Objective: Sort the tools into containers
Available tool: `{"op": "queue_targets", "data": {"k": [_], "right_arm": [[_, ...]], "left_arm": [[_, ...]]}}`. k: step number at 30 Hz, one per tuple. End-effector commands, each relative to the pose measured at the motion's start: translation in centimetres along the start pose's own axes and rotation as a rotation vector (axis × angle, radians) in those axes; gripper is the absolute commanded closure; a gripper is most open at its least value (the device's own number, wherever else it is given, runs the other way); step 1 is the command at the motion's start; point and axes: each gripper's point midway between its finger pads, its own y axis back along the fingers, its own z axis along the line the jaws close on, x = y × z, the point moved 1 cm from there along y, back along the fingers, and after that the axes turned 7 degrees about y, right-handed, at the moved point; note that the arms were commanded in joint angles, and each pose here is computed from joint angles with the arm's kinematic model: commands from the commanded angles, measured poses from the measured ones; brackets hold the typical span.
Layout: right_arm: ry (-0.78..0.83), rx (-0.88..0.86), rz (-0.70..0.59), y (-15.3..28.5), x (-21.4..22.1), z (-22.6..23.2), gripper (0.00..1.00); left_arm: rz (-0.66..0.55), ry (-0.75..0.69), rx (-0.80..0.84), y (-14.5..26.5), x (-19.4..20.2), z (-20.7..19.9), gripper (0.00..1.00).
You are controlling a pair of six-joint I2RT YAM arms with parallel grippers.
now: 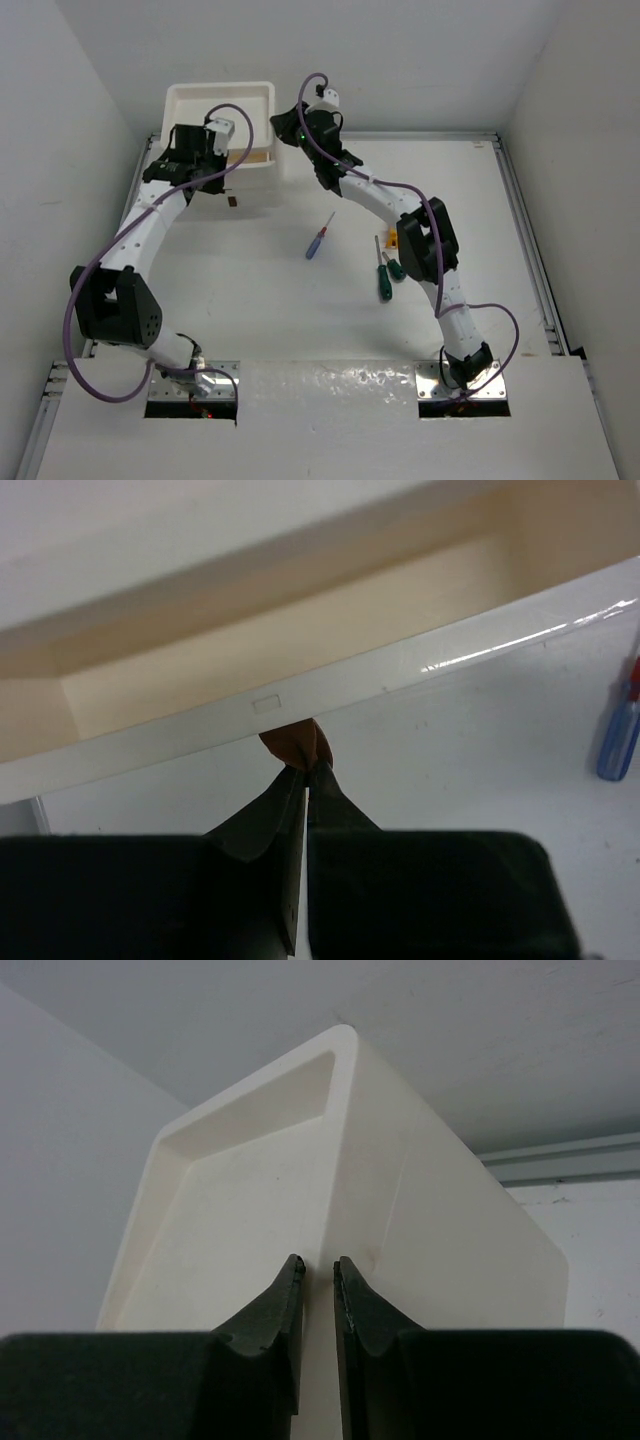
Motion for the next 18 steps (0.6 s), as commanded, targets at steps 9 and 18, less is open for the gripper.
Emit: {"op": "queue_targets", "data": {"k": [9, 18], "right_arm": [[0.033, 0.131, 0.151, 1.3, 4.8, -3.6, 1.0], [0.138, 0.019, 0.181, 3.0, 3.2, -1.2, 0.79]], "left_arm": [[0.176, -0.165, 0.103, 8.0, 7.3, -0.9, 1.0], [0.092, -0.156, 0.166, 10.7, 4.6, -2.2, 0.12]]}}
